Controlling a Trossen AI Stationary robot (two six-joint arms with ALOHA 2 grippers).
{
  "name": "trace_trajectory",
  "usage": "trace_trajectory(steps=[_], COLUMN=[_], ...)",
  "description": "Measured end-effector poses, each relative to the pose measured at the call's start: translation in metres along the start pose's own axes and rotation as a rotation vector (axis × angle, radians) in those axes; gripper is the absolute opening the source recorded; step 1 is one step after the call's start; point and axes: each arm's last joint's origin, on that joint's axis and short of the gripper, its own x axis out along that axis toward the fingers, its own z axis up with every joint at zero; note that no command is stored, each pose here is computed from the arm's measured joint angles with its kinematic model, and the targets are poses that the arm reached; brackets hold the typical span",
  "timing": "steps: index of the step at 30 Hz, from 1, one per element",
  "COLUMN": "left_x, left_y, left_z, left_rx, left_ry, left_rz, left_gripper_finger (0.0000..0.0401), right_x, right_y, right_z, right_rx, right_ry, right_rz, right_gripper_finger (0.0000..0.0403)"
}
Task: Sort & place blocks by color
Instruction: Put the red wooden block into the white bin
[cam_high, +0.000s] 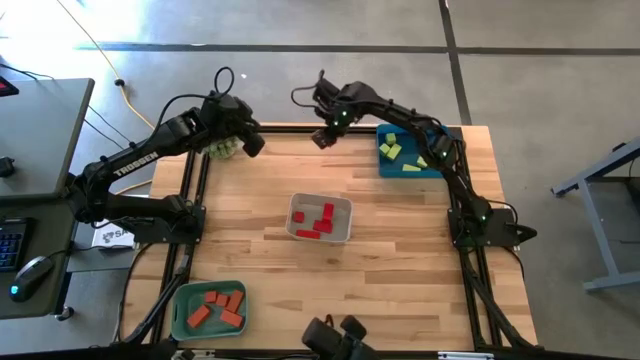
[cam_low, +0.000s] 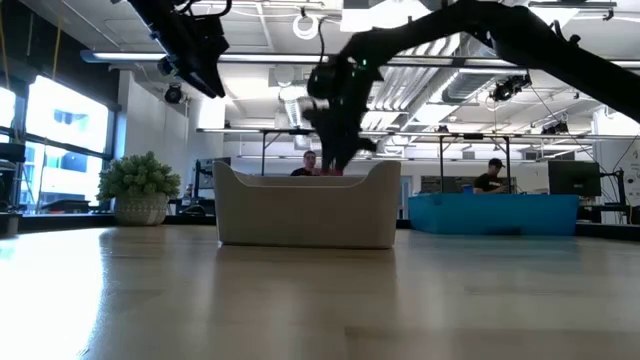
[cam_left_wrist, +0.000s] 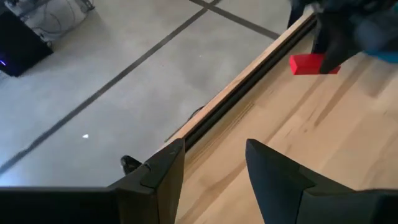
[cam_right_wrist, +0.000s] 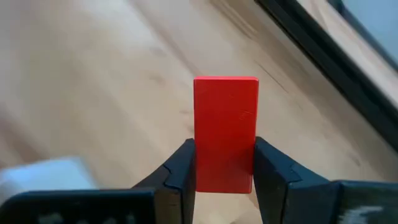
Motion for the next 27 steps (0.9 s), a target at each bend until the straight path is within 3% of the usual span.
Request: trace_trajectory(steps=[4,7,15,20,27], left_x=[0.0,0.0,0.0,-0.001,-0.005], left_y=[0.0,-0.001,-0.004,-0.007,-0.02], left_z=[0.0,0.0,-0.001,-0.005,-0.006], left_rx=[-0.053,-0.089,-0.191,-0.25,-0.217], left_ry=[0.0,0.001,0.013,0.069,0.094], left_rz=[-0.009,-0.017,-0.14,-0.237,-0.362], left_gripper_finger=[0.0158,0.0158,0.0158,0.0158,0.0158], right_x=[-0.027,-0.031,-0.025,-0.021,-0.005], right_y=[0.017,0.026,0.065,0.086,0.115], right_z=[-0.001,-0.01,-0.032,-0.044,-0.057], right_rx=[-0.17,-0.272,-0.617,-0.799,-0.876], right_ry=[-0.042,-0.014,0.07,0.091,0.102], right_rz=[0.128,0.251,0.389,0.393,0.405], right_gripper_finger=[0.0096,0.0096,0.0096,0.0096,0.0096])
